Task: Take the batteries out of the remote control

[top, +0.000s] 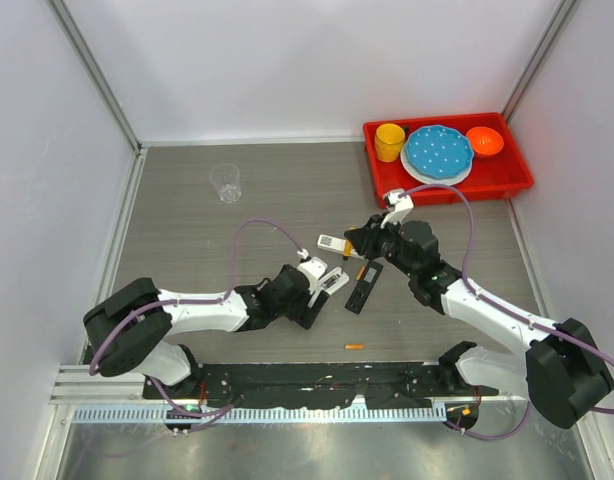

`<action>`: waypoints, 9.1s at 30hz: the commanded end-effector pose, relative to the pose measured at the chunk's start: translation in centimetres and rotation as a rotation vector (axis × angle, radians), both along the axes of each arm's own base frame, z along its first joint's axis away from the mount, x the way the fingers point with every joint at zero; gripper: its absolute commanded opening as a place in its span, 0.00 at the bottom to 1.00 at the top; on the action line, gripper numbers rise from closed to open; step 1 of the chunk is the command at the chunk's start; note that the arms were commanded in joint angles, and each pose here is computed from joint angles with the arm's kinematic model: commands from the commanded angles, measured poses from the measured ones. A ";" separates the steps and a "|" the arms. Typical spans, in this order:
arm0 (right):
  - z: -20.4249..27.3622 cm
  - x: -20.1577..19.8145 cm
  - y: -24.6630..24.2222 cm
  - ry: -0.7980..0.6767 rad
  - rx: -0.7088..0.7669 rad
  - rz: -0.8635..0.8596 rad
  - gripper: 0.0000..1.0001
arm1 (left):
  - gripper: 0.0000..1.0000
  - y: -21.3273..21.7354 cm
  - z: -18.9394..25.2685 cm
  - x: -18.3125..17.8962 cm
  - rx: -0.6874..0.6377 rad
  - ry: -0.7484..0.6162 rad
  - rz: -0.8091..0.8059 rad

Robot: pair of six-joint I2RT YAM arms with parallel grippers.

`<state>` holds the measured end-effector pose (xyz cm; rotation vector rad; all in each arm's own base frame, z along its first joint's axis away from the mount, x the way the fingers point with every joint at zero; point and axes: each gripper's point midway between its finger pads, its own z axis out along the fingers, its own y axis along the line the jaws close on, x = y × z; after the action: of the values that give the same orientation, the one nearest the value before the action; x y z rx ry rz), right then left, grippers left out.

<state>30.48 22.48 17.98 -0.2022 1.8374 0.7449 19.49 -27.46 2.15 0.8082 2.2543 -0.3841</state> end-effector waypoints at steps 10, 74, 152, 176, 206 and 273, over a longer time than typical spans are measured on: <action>2.3 0.3 0.5 -0.079 0.109 0.047 0.01 | 0.62 -1.7 -0.8 0.5 -0.066 -0.039 -0.036; -1.1 1.7 0.7 -0.027 0.030 0.030 0.01 | 0.69 -0.2 -3.0 -1.0 0.077 0.086 0.044; -5.2 -0.7 4.0 -0.003 -0.024 0.092 0.01 | 0.00 0.7 -2.8 -1.7 0.113 0.091 0.049; -0.8 -2.1 4.6 0.020 0.276 0.212 0.01 | 0.00 0.9 -2.8 -1.6 0.111 0.082 0.066; -2.7 3.2 1.4 -0.003 0.078 0.006 0.01 | 0.00 0.7 -2.4 -1.6 0.091 0.075 0.066; -1.0 1.1 7.6 0.175 0.245 0.121 0.01 | 0.21 0.2 -1.0 -1.2 0.051 0.057 0.071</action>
<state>31.43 28.07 11.46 -0.0528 2.0185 0.9585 19.45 -29.23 2.09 0.7426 2.2796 -0.3707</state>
